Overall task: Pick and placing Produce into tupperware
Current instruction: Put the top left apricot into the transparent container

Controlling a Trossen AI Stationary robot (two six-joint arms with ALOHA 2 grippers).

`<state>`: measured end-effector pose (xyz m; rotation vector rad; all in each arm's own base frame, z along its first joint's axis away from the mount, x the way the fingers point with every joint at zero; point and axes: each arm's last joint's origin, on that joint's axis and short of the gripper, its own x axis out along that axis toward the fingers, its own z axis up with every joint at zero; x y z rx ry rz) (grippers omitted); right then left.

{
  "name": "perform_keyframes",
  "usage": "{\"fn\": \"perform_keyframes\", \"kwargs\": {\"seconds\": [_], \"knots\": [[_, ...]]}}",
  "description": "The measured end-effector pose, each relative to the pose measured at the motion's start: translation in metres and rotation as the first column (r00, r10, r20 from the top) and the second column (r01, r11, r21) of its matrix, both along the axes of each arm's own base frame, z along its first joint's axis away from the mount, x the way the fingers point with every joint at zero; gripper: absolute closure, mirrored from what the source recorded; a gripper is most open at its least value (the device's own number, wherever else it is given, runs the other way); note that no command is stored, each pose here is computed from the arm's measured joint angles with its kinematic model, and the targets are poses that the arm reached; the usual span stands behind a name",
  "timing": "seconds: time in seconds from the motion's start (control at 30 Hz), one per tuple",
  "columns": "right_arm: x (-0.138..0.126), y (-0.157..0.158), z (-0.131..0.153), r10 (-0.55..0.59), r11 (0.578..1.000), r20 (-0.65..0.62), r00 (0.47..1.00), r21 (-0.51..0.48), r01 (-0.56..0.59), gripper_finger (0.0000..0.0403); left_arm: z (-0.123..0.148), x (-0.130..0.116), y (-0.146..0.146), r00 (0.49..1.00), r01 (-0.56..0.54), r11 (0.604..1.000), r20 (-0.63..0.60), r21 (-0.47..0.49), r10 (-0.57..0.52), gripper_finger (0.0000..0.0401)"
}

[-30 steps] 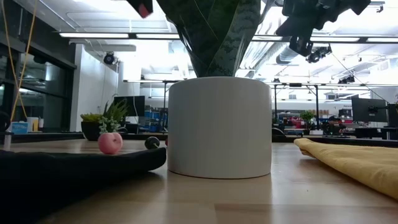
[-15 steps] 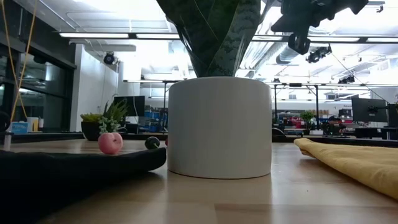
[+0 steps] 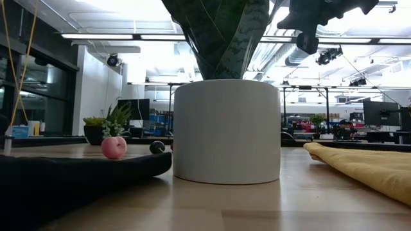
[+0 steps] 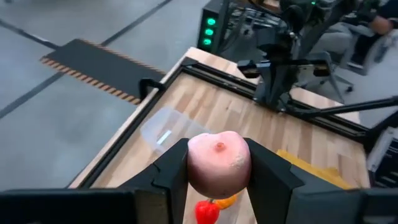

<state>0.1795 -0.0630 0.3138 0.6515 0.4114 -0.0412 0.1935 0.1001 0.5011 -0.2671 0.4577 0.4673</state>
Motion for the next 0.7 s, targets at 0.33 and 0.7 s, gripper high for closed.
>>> {"fn": "perform_keyframes", "kwargs": {"seconds": [0.33,0.7], "knots": [[0.000,-0.001,0.000,-0.051,0.999,-0.009,0.999,0.001,0.051,0.0402,-0.035,0.013,0.045,0.973,0.208,0.976,0.119,-0.064,-0.199,0.0277],[0.000,-0.002,0.000,-0.079,0.997,-0.014,0.997,0.017,0.080,0.0402,-0.074,0.016,0.083,0.962,0.213,0.973,0.190,-0.086,-0.193,0.0277]]}}
